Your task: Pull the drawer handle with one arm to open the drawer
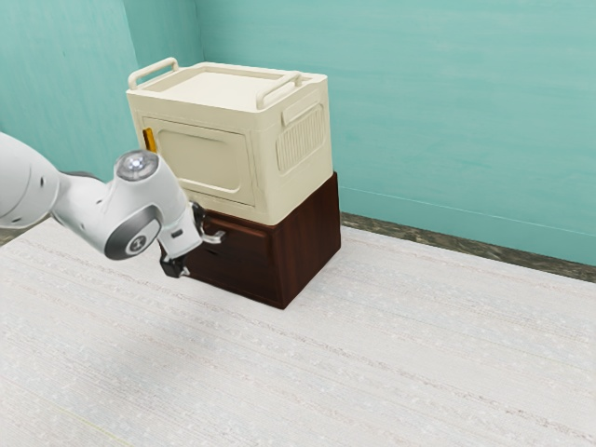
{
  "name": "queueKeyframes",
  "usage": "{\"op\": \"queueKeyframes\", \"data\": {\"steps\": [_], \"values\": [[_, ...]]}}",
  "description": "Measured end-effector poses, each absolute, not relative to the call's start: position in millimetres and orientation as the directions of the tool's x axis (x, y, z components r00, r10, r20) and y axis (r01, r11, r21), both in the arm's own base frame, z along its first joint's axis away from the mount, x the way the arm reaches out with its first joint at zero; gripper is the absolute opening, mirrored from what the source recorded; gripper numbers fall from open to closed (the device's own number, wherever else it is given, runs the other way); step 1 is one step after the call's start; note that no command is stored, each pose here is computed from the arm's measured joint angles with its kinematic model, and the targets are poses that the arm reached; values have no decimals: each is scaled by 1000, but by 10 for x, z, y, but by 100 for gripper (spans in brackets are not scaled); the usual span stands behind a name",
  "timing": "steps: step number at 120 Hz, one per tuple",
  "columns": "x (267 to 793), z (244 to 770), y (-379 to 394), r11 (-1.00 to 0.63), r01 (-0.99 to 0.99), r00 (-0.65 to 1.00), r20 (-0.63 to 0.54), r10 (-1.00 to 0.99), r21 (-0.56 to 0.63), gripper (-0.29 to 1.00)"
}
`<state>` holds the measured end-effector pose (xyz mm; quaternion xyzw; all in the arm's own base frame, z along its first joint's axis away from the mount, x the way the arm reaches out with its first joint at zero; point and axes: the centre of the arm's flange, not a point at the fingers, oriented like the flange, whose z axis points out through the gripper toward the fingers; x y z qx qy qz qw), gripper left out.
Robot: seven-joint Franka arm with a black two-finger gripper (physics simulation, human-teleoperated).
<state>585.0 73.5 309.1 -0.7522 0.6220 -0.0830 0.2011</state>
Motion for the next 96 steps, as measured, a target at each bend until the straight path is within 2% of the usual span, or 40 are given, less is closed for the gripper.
{"op": "queueKeyframes", "data": {"steps": [33, 53, 72, 96], "values": [[5702, 3231, 726, -152, -905, 218, -126, -968, -397, 66], [5621, 3210, 741, -161, -916, 224, -134, -965, -367, 71], [5478, 3266, 730, -169, -921, 228, -135, -964, -350, 67], [5250, 3296, 736, -182, -926, 236, -131, -963, -331, 69]]}}
